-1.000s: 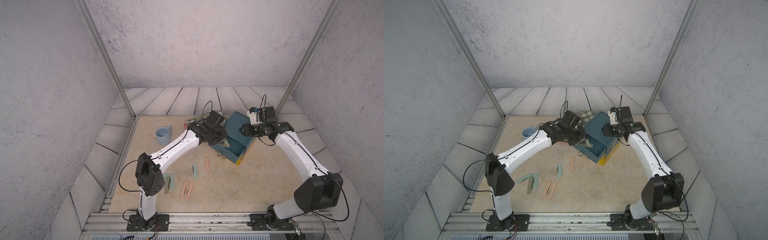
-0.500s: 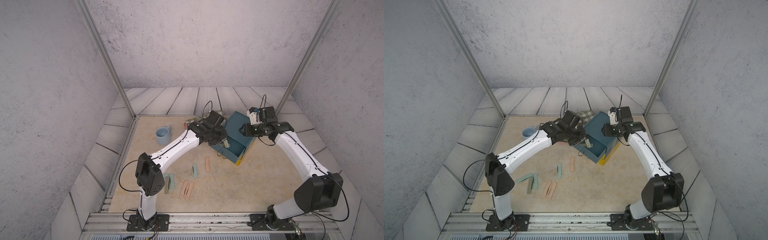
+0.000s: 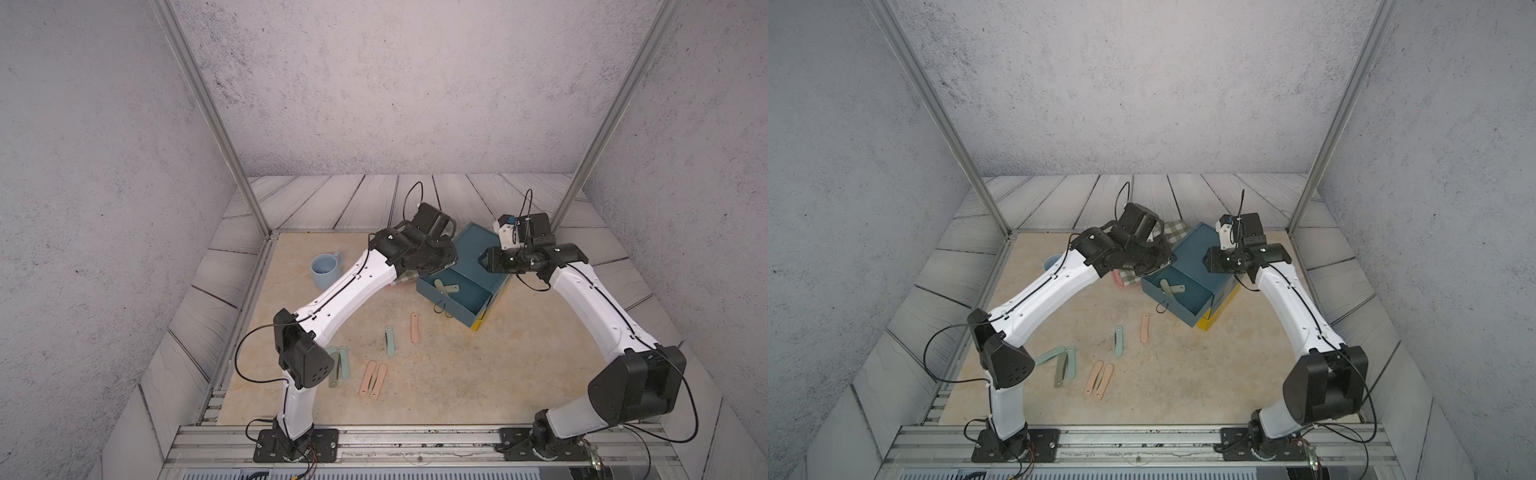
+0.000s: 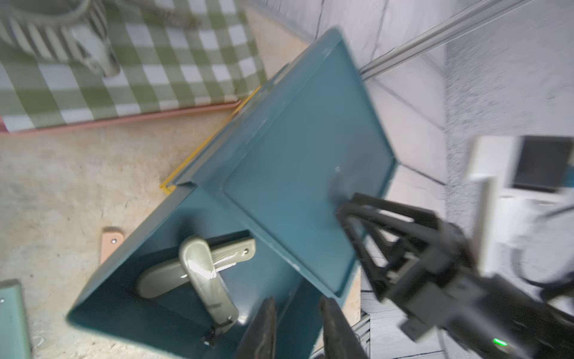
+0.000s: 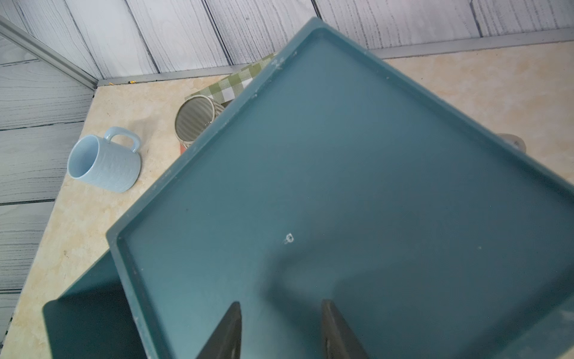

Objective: Place the fruit knives into the drawer by color
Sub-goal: Place the fruit knife in the drawer, then pick up the fruit knife from the center of the board.

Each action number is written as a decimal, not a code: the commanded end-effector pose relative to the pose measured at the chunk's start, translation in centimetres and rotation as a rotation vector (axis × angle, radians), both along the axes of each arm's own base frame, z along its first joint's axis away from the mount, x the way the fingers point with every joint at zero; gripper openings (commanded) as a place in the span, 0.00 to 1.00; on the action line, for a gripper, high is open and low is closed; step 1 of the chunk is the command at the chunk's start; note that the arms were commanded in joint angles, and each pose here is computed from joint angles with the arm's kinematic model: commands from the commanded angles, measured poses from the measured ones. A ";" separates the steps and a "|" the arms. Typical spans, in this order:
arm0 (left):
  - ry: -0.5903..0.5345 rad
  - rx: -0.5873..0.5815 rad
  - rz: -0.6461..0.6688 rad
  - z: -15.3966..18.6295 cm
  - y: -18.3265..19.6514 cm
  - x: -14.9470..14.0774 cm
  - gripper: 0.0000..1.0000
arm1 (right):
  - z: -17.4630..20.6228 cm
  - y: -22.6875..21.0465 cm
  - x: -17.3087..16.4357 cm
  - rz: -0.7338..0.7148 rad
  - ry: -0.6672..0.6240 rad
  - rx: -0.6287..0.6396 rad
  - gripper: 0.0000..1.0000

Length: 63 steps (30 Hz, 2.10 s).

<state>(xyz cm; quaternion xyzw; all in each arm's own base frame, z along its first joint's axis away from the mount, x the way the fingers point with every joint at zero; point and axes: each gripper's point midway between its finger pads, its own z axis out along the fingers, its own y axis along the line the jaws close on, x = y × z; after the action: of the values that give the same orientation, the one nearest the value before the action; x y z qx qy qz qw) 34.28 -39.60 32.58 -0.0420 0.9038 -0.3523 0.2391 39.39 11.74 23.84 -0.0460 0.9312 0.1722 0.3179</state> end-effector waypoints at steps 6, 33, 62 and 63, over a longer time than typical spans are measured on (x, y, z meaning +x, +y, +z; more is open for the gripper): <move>-0.095 0.480 -0.117 -1.1 11.7 -5.7 0.33 | -7.9 -2.1 -6.3 -0.030 0.397 -0.123 0.43; 0.535 0.829 0.120 -29.4 31.3 -16.0 0.44 | -7.4 -2.1 -6.6 -0.021 0.384 -0.116 0.44; 0.616 0.785 0.081 -31.4 32.0 -16.0 0.43 | -8.0 -2.0 -6.4 -0.026 0.399 -0.117 0.44; 0.618 0.787 0.082 -31.3 32.1 -16.1 0.43 | -8.1 -2.0 -6.4 -0.026 0.400 -0.116 0.44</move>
<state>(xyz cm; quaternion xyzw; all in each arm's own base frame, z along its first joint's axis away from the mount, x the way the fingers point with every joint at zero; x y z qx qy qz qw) 19.40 -8.12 2.03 -0.0887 0.9951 0.0431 -0.0012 38.71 11.48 23.90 -0.0464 0.9350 0.1666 0.3097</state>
